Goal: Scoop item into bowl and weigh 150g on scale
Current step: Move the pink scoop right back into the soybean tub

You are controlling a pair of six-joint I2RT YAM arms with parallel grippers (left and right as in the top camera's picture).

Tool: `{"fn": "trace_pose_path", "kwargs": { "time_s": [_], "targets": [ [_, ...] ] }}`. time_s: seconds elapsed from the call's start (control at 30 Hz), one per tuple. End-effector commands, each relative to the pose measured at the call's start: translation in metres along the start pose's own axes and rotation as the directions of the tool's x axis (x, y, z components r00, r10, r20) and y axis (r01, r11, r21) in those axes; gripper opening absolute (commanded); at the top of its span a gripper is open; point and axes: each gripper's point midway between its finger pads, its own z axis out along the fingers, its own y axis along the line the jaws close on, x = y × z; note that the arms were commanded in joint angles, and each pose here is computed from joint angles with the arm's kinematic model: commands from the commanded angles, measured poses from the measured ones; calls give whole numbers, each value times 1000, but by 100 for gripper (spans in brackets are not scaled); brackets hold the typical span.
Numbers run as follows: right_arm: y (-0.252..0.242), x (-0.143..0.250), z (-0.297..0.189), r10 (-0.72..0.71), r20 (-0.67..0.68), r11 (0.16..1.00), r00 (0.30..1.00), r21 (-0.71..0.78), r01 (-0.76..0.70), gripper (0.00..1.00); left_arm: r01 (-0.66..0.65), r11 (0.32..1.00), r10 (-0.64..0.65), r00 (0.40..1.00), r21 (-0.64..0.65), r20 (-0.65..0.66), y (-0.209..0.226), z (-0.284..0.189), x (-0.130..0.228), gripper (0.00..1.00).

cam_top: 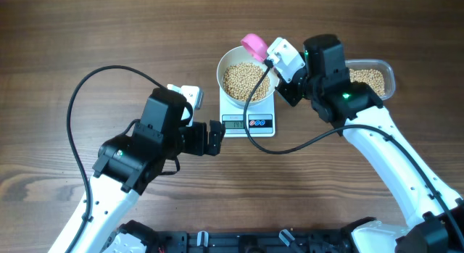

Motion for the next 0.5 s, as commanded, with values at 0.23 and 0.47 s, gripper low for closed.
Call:
{"fn": "trace_pose_path", "kwargs": {
  "time_s": [0.23,0.47],
  "targets": [
    [29,-21,-9,222,66,961,973,-181,-207,4,4,1000,-4,1000,-13,-3,3,2,2,100],
    [-15,-42,-30,440,181,897,880,-39,-440,4,4,1000,-4,1000,-13,-3,3,2,2,100]
  ]
}}
